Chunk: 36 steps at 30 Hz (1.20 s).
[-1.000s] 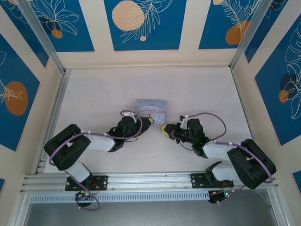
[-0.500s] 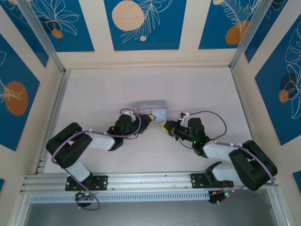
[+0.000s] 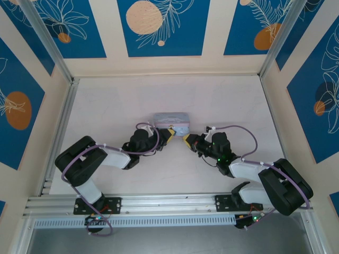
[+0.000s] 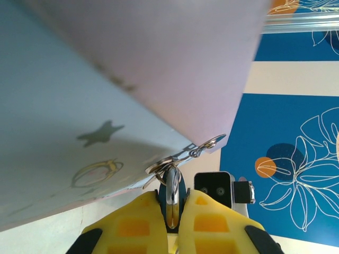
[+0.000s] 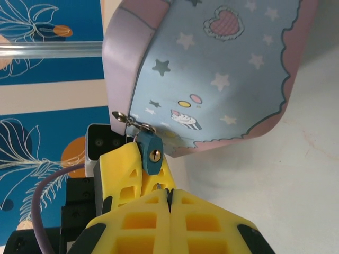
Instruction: Unlock a padlock with a key
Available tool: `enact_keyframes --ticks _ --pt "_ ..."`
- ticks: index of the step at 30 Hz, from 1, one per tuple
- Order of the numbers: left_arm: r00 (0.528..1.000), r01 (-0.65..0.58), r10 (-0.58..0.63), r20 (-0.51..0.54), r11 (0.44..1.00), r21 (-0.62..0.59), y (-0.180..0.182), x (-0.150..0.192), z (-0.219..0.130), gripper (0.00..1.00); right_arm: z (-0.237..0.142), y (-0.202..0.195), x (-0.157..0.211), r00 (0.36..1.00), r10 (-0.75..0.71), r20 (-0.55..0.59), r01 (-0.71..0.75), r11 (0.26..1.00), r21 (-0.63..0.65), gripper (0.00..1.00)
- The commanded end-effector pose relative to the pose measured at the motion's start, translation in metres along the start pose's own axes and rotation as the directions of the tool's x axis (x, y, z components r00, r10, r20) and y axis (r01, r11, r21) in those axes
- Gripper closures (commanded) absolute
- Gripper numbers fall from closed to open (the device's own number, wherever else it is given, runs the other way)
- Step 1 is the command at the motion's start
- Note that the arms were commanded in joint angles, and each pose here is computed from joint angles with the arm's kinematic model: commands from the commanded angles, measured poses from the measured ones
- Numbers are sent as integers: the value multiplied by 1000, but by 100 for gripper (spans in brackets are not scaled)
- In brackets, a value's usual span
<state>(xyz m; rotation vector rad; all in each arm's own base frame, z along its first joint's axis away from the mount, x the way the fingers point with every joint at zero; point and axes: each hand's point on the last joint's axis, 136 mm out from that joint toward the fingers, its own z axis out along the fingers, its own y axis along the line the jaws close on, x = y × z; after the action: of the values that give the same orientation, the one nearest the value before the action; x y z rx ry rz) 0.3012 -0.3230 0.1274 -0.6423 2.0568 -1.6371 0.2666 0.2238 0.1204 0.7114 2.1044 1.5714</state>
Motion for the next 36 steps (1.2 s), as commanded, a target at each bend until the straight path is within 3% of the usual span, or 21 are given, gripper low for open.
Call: enact_keyframes --ticks 1,36 --pt "1000 1 -2 16 997 78 -22 -6 -2 100 1 13 -12 998 22 63 -20 1000 -21 100" --pt "999 -10 8 32 997 72 -24 -8 -4 100 22 11 -8 993 73 97 -74 997 9 100"
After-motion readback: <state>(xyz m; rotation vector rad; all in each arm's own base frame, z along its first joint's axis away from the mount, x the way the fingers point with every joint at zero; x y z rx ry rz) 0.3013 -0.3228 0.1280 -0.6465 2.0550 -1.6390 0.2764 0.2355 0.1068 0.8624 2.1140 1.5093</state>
